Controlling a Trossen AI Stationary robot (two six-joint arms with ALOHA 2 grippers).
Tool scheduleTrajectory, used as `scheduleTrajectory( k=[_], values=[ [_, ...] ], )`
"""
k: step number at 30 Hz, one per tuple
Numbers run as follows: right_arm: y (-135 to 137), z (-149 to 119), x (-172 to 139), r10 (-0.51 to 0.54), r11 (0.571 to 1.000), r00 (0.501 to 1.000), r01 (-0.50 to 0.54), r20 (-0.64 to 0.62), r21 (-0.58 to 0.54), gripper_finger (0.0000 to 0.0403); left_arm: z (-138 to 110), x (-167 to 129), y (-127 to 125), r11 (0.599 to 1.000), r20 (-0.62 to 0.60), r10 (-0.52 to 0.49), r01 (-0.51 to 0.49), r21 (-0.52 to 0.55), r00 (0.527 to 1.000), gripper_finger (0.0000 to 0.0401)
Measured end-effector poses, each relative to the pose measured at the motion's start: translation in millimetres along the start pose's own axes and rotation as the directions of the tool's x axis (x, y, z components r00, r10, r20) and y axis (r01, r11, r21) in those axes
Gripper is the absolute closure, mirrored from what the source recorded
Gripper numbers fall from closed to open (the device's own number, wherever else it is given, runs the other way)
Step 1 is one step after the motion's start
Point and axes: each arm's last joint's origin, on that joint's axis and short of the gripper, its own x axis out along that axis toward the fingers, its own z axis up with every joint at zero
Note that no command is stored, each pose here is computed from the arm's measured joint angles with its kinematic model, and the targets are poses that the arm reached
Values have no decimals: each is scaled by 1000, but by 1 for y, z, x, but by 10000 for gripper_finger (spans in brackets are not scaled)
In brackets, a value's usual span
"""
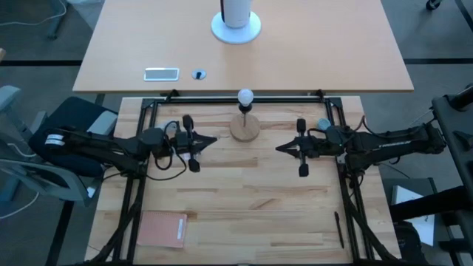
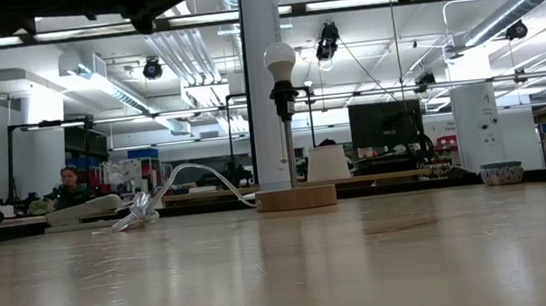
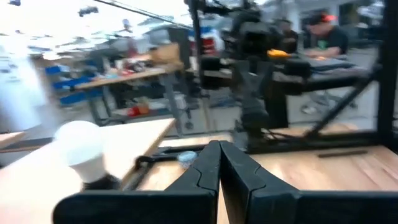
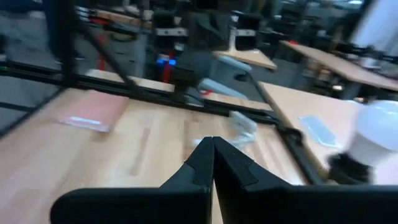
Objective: Screw lightbulb
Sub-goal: Remove the lightbulb from the desk lamp
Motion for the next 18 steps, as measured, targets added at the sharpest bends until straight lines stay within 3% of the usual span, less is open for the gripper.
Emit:
scheduleTrajectory(
  k=[2, 4, 6, 11, 18],
  values=[
    [-4, -1, 1, -83, 996, 996, 83, -18, -17, 403, 1, 2, 3, 993, 10, 114, -114, 5, 993, 401],
    [-10, -1, 3, -171, 985, 985, 170, -22, -44, 403, -1, 6, 8, 960, 7, 278, -278, 25, 961, 401],
    [-17, 0, 6, -207, 976, 978, 208, 10, -69, 403, -2, 12, 15, 931, 1, 361, -360, 56, 933, 401],
    [-42, -1, 14, -209, 974, 974, 216, 92, -69, 403, -6, 41, 41, 930, -24, 357, -353, 99, 934, 401],
    [-86, -23, 32, -220, 974, 972, 224, 86, -30, 403, -11, 75, 93, 922, -98, 366, -346, 176, 925, 401]
  ],
)
